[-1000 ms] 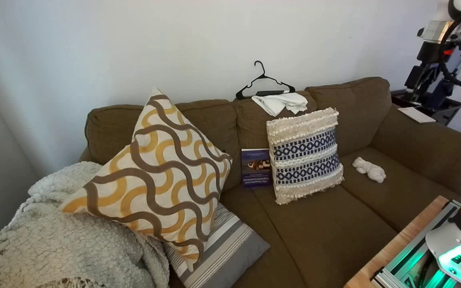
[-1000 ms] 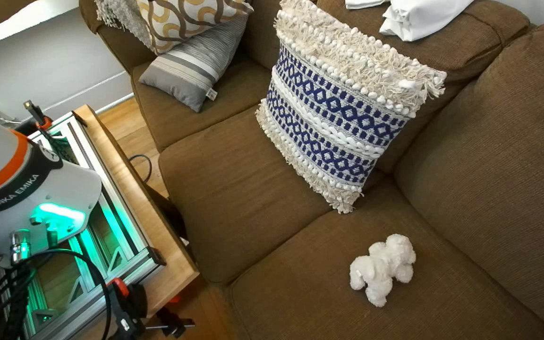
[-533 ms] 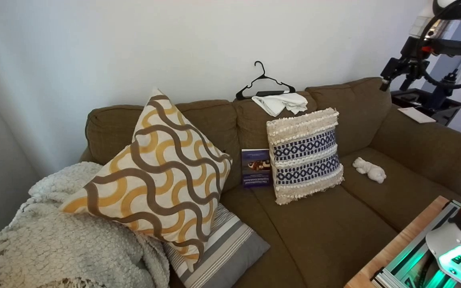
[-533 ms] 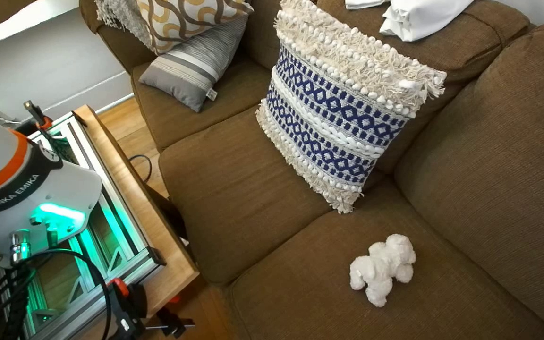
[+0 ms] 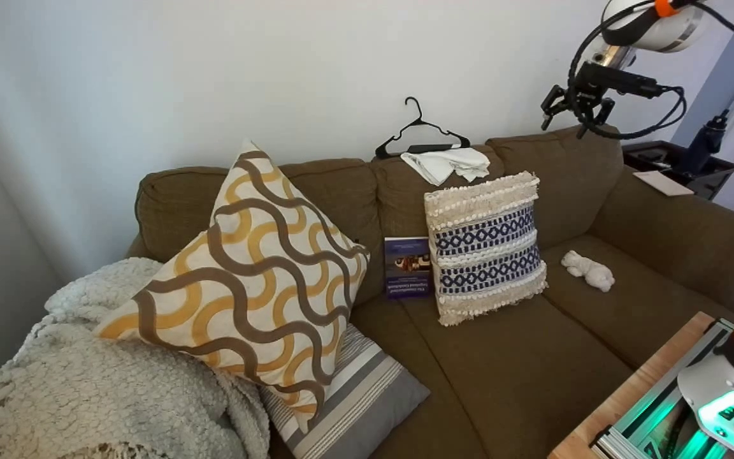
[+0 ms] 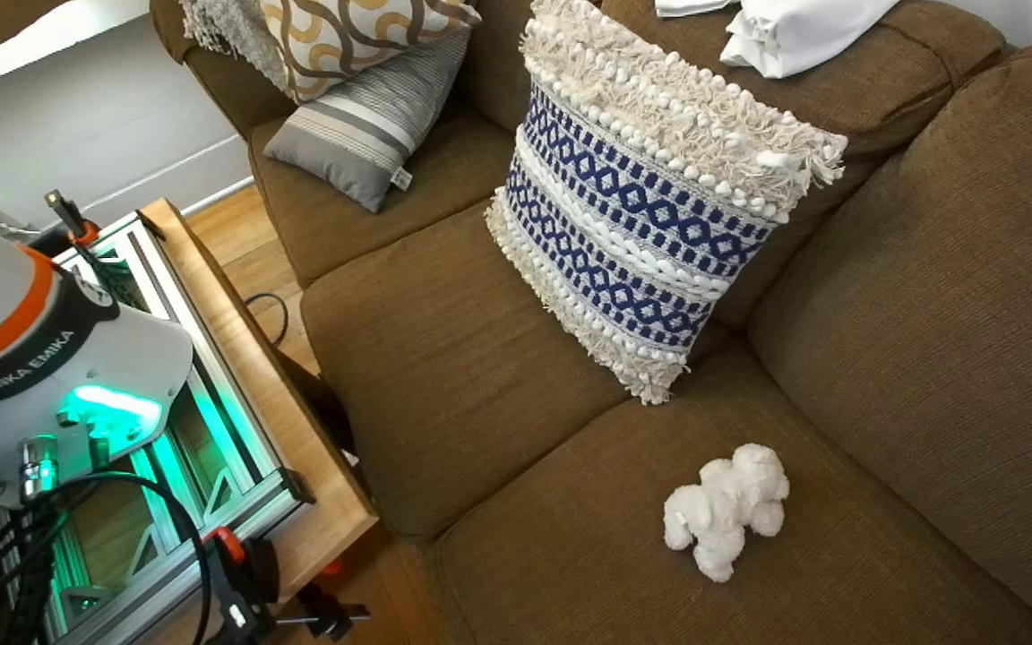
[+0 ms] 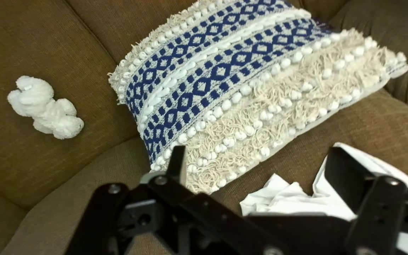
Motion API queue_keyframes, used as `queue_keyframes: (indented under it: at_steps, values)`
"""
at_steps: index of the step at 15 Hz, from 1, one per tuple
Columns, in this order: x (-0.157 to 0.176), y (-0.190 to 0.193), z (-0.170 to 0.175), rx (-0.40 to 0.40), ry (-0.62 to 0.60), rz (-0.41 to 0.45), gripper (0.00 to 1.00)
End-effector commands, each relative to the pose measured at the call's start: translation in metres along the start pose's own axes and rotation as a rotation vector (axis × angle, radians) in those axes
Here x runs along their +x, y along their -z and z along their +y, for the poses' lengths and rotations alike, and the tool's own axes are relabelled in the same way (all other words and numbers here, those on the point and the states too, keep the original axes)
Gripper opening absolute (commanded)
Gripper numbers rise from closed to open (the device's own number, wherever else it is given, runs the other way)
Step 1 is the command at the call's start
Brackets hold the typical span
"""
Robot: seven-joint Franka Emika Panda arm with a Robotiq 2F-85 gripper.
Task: Put the blue pillow against the other pillows
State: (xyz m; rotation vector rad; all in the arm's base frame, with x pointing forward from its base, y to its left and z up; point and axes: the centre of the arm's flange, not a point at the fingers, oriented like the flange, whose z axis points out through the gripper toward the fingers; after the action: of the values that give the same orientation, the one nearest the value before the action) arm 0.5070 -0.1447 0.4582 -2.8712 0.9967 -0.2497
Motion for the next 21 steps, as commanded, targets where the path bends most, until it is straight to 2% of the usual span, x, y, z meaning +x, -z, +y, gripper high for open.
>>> queue_keyframes:
  at_steps: [1, 3, 4, 6, 9, 10, 11, 14, 17, 19, 21]
  values:
    - [0.06, -0.037, -0.025, -0.016, -0.198, -0.009, 1.0]
    - [0.076, -0.057, -0.032, -0.038, -0.301, -0.03, 1.0]
    - [0.047, -0.043, -0.019, -0.033, -0.204, -0.008, 1.0]
    - [0.061, -0.061, -0.025, -0.048, -0.254, -0.014, 1.0]
    - [0.067, -0.064, -0.027, -0.05, -0.268, -0.011, 1.0]
    - [0.067, -0.069, -0.032, -0.032, -0.353, 0.001, 1.0]
    - [0.072, -0.081, -0.039, -0.026, -0.4, -0.037, 1.0]
    - [0.083, -0.124, -0.057, 0.044, -0.542, -0.083, 1.0]
    - [0.098, -0.165, -0.068, 0.073, -0.657, -0.051, 1.0]
    - [0.106, -0.192, -0.074, 0.006, -0.697, -0.055, 1.0]
    - [0.114, -0.213, -0.078, -0.018, -0.748, -0.072, 1.0]
